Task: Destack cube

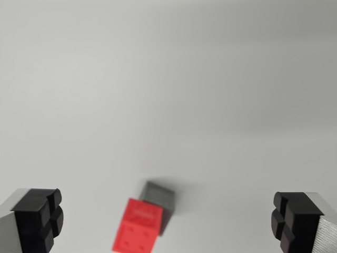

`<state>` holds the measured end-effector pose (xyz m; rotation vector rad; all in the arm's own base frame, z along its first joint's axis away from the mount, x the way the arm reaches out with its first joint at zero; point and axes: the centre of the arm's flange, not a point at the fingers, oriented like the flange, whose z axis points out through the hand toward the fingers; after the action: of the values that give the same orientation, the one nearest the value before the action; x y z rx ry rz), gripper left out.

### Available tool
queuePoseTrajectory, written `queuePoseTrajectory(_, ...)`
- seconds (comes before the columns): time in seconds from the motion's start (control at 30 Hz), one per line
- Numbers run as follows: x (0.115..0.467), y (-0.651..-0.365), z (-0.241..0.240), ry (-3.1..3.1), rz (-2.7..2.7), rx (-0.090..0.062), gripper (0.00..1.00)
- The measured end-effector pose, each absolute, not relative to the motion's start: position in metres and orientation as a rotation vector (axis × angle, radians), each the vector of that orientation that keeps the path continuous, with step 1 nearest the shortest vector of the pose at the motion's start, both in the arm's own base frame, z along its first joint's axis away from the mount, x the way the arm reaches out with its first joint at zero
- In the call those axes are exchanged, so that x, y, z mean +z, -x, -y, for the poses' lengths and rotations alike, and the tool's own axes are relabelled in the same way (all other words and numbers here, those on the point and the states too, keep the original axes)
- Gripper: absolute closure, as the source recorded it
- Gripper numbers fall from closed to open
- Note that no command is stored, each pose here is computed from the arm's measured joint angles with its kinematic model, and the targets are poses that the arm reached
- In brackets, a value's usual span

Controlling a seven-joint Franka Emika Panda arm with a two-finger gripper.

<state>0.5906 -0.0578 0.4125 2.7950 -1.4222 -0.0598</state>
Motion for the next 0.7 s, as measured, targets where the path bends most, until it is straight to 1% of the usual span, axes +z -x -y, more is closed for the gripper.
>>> queuePoseTrajectory(0.4, 0.4124, -0.5906, 0.0578, -2.795, 1.422, -0.06, 0.0)
queuePoseTrajectory(0.57, 0.4107, -0.5891, 0.0573, -2.792, 1.425, -0.065, 0.0)
queuePoseTrajectory(0.7, 0.409, -0.5864, 0.0565, -2.789, 1.43, -0.065, 0.0)
